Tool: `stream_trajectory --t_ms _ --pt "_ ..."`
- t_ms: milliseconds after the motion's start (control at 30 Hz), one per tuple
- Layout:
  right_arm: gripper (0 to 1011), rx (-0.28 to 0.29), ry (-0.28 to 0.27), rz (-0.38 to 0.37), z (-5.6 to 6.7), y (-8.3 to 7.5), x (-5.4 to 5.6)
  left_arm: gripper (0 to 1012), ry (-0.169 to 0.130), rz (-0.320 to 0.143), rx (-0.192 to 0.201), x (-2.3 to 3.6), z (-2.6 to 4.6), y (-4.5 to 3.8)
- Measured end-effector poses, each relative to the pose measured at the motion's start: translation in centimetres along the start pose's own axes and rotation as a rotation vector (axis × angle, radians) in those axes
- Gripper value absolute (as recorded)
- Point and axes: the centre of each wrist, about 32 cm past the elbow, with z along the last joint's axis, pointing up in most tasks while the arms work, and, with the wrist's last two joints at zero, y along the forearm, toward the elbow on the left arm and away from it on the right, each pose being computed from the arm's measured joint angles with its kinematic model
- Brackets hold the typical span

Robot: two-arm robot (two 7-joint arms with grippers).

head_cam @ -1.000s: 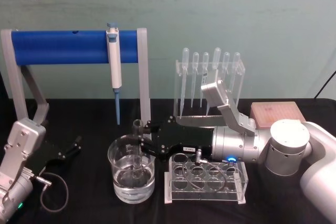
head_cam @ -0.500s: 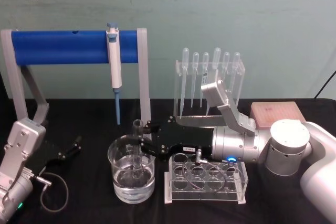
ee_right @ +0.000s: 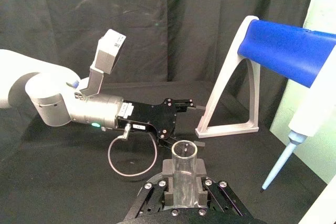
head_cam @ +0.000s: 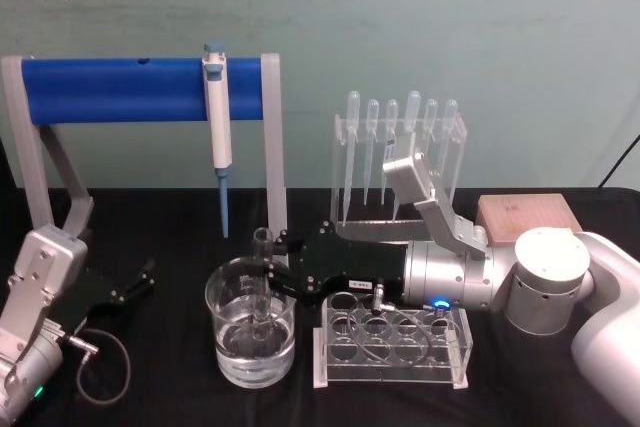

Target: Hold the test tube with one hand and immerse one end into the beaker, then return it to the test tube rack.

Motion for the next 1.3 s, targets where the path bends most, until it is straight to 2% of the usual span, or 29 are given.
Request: stream_trajectory --t_ms 1300 --pt "235 0.0 0.0 0.0 0.0 0.0 0.0 1000 0.0 0.0 0.0 0.0 0.0 0.0"
